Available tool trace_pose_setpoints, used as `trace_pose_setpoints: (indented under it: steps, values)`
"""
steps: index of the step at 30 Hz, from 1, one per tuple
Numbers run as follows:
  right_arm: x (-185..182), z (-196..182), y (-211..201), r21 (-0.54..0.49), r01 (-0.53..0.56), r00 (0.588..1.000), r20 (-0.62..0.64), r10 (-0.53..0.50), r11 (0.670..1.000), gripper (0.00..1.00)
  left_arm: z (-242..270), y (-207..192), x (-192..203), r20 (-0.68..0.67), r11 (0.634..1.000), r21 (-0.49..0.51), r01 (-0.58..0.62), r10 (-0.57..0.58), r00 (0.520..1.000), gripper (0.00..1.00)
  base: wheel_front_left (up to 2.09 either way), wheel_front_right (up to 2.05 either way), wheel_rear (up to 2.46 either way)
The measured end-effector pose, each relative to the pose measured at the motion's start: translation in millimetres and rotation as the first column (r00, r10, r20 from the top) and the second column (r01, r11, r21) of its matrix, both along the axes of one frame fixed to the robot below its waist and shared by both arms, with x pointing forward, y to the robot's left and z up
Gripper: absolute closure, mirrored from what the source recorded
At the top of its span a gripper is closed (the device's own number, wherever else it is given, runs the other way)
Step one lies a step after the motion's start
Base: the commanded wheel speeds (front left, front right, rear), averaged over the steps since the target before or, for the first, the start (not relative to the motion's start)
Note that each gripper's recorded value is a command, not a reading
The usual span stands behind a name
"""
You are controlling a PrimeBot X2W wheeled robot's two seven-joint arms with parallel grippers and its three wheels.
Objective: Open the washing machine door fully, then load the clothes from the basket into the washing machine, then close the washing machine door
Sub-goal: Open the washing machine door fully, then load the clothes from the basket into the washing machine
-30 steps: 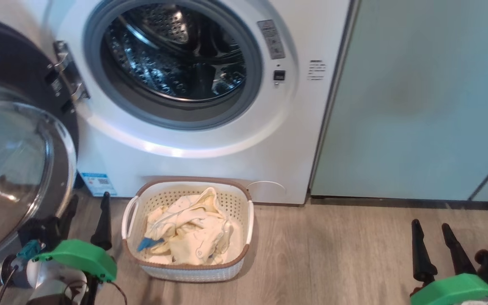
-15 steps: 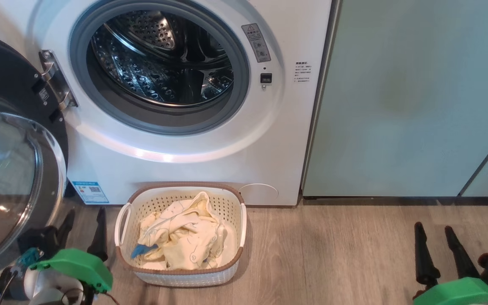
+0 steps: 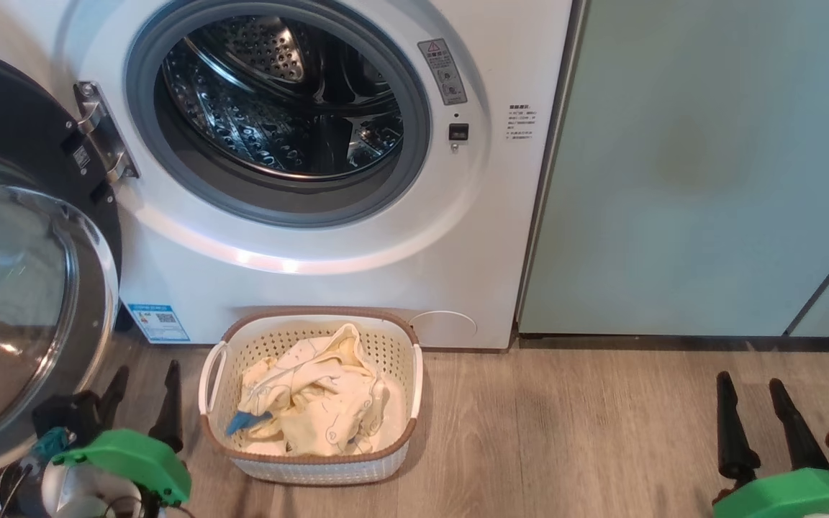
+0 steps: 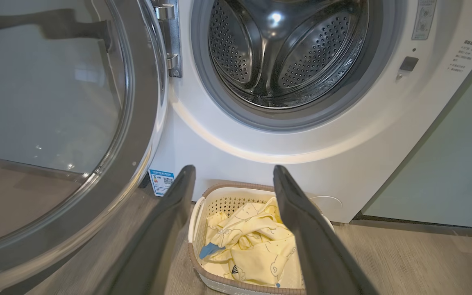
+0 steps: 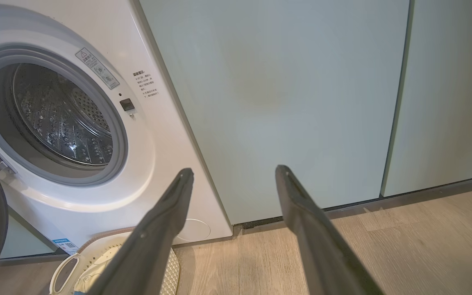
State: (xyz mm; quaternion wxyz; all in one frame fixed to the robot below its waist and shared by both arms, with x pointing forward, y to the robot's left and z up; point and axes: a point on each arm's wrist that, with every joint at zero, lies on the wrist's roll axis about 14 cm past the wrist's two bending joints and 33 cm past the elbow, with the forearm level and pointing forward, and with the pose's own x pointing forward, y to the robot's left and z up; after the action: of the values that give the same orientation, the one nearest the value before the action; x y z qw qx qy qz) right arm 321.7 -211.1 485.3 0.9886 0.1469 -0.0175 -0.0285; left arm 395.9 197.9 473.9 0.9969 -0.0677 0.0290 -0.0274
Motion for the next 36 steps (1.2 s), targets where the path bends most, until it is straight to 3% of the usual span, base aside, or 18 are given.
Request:
trace_pose_setpoints:
  steps: [18,36]
  values:
    - [0.8,-0.3,1.7,0.000,-0.006,1.000,-0.001,0.006,1.000,0.00,-1.2,-2.1,-0.1,-0.003,1.000,-0.021,0.014,-0.014,1.000,0.00,0.16,-0.11,-0.05]
    - [0.6,-4.1,4.6,0.001,-0.014,1.000,-0.013,0.014,1.000,0.00,3.8,-2.7,3.6,0.013,0.999,-0.036,0.009,-0.009,1.000,0.00,1.67,-1.41,-0.26]
